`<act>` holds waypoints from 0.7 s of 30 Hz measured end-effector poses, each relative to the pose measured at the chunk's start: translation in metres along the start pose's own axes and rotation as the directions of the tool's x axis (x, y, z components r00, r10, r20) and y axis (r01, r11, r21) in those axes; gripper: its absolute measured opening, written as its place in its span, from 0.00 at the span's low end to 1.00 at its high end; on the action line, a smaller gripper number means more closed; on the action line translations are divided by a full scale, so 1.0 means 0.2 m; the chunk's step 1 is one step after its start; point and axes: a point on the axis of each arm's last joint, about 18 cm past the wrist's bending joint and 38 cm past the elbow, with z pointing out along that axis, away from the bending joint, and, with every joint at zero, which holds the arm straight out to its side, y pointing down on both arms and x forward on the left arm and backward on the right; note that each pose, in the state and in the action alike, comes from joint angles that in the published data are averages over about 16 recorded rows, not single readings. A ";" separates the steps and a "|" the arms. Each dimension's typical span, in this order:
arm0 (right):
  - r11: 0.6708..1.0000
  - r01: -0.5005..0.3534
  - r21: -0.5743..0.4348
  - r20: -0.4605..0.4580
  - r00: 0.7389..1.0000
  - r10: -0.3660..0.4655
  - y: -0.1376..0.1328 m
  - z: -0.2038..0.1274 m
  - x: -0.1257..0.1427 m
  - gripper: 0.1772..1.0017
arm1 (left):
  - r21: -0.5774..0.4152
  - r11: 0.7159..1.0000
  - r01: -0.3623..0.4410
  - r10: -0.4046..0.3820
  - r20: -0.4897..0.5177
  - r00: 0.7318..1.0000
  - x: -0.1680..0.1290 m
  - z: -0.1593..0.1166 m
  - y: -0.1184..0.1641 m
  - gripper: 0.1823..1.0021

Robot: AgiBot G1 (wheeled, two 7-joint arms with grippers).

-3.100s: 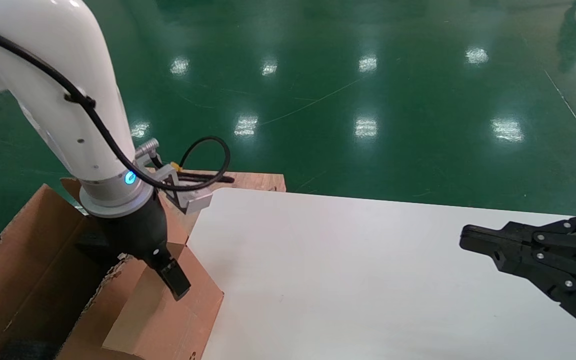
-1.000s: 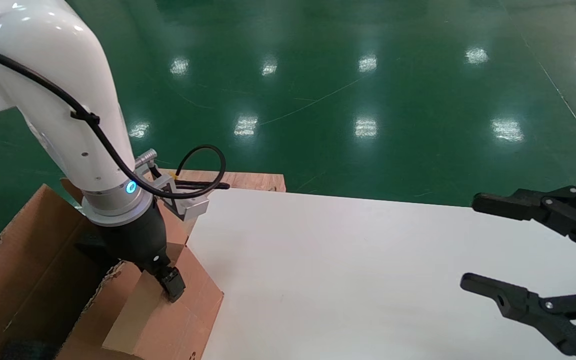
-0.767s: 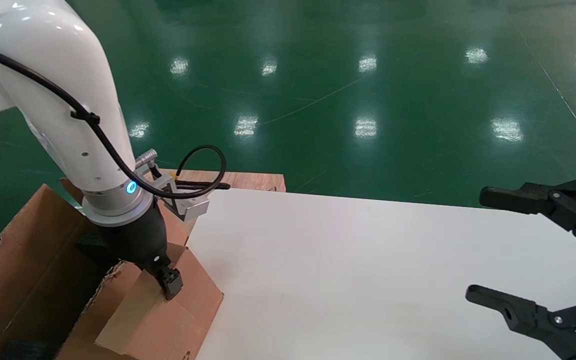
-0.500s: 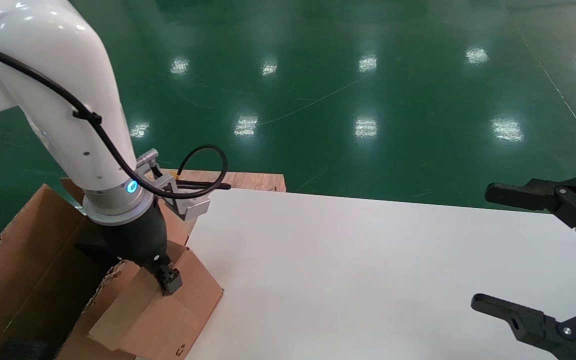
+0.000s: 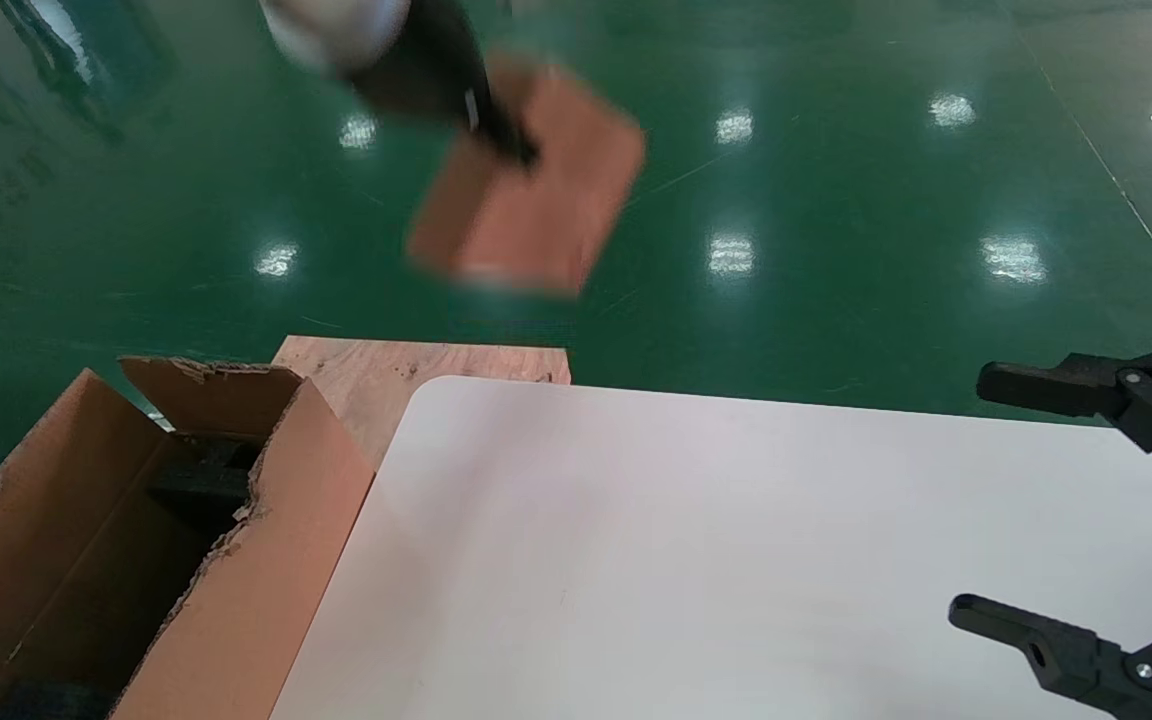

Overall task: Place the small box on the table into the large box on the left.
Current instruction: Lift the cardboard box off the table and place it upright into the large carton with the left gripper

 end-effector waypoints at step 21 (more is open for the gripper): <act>1.000 0.000 0.000 0.000 1.000 0.000 0.00 0.00 0.00 1.00 | -0.063 0.997 0.039 -0.023 0.230 0.973 -0.65 -0.65 0.43 0.21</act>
